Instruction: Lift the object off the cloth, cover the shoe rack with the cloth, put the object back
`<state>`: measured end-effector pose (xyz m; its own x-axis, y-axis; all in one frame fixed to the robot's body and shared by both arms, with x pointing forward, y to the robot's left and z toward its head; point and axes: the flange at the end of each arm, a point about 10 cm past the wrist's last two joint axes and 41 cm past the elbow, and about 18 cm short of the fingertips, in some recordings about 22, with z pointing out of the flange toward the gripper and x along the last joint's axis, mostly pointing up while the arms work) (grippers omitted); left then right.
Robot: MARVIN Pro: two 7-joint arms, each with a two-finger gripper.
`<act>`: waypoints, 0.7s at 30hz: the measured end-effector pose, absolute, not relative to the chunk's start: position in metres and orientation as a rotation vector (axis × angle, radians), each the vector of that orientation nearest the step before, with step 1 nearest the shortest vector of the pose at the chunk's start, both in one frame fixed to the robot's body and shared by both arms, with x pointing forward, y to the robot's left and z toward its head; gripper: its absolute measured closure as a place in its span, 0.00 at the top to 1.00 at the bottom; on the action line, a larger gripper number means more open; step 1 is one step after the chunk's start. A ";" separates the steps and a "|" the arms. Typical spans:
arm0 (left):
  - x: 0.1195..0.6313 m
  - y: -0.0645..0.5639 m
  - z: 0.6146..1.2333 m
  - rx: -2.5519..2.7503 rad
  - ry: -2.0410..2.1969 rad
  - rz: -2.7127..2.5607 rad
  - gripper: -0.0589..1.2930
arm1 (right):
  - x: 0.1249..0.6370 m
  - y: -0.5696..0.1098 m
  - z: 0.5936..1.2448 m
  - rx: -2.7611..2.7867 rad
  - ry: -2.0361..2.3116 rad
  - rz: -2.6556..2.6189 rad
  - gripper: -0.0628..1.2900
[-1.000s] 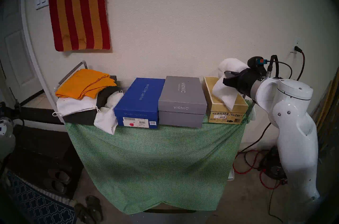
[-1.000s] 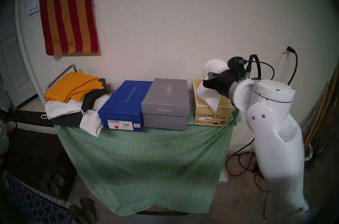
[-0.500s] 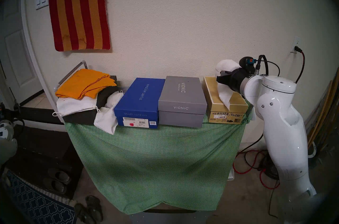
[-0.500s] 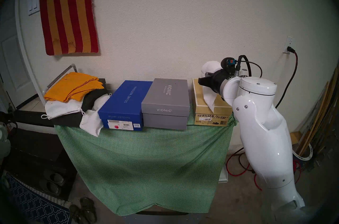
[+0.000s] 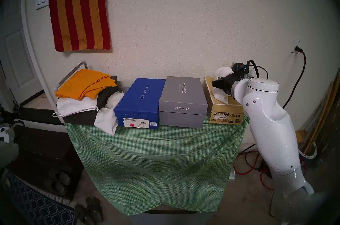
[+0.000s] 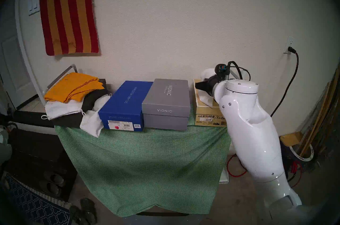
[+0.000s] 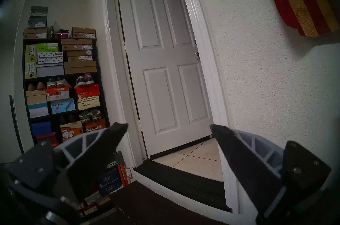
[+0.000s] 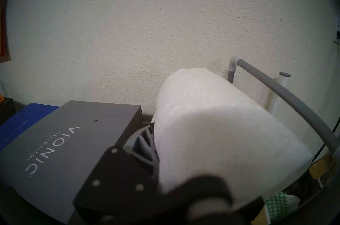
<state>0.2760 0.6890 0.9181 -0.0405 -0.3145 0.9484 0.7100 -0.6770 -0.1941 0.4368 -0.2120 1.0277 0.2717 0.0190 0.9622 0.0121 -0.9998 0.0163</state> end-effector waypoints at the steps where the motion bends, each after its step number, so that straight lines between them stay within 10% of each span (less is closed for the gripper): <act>1: 0.275 0.688 0.918 -1.509 -0.432 -1.807 0.98 | 0.438 -0.212 1.027 2.497 0.027 1.888 0.15; 21: 0.265 0.677 0.913 -1.432 -0.425 -1.851 0.98 | 0.454 -0.212 1.019 2.446 -0.004 1.810 0.15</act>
<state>0.2649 0.6773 0.9135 -0.0986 -0.3524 0.9306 0.7233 -0.6677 -0.1762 0.4537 -0.2117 1.0187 0.2943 0.0570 0.9540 -0.0607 -0.9951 0.0781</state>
